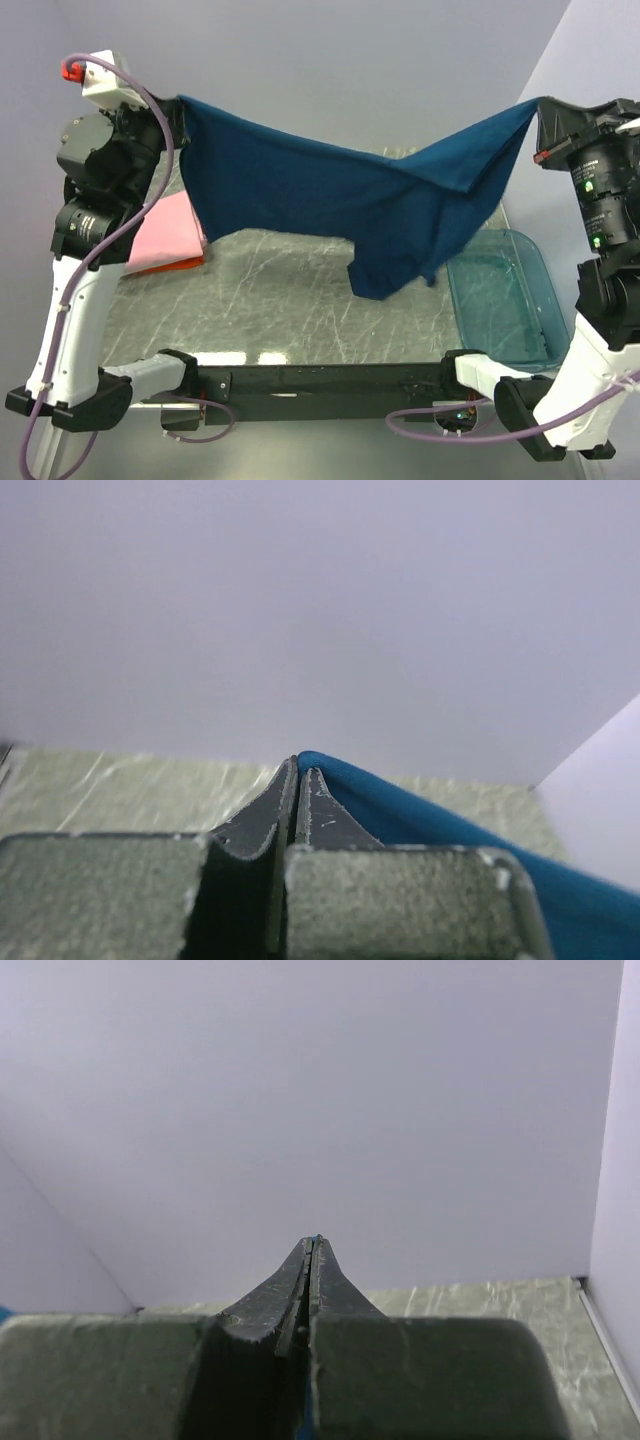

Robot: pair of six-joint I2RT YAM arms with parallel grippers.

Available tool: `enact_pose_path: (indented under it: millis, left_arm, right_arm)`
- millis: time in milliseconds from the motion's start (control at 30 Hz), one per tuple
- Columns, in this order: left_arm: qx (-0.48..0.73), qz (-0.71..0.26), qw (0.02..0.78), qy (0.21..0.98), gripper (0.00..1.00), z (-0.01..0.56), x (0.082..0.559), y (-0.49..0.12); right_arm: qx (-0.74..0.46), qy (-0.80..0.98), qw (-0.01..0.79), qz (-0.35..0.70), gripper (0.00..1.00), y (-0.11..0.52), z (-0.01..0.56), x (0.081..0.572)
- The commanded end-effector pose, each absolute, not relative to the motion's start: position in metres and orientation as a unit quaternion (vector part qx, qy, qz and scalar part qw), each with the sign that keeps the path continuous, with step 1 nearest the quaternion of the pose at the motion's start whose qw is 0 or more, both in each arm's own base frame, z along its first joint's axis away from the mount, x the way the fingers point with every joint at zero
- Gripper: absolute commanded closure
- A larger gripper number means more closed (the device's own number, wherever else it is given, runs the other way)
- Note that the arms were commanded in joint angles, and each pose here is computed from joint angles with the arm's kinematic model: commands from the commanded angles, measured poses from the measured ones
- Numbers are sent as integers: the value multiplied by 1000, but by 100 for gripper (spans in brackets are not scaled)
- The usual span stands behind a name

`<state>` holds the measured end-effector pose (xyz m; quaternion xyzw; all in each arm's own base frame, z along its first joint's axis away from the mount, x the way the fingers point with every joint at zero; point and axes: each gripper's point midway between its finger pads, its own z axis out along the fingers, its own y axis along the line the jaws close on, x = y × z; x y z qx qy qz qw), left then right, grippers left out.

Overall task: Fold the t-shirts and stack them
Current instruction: Flatten the tshirt out

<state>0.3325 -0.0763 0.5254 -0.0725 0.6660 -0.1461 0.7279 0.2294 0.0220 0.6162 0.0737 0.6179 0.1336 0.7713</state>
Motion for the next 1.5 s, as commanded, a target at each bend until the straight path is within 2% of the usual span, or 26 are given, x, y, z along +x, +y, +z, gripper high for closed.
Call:
enact_pose_path:
  millis: [0, 267, 467, 700, 1100, 1333, 1467]
  left_arm:
    - [-40, -159, 726, 668, 100, 525, 359, -95]
    - [-20, -146, 703, 695, 100, 493, 438, -117]
    - [-28, -166, 712, 682, 100, 508, 462, -111]
    - [-16, -179, 743, 644, 100, 543, 434, -107]
    - [-21, -178, 805, 565, 100, 605, 327, -76]
    - [-29, -170, 838, 517, 100, 638, 260, -55]
    - [-22, -189, 838, 511, 100, 642, 247, -59]
  right_arm:
    - [74, 650, 746, 127, 100, 22, 591, 289]
    - [74, 687, 713, 117, 100, 17, 551, 402]
    - [69, 678, 720, 129, 100, 19, 563, 428]
    - [64, 632, 760, 135, 100, 19, 604, 396]
    - [64, 515, 847, 117, 100, 11, 689, 273]
    - [61, 463, 877, 113, 100, 9, 718, 224]
    - [62, 443, 888, 109, 100, 7, 728, 213]
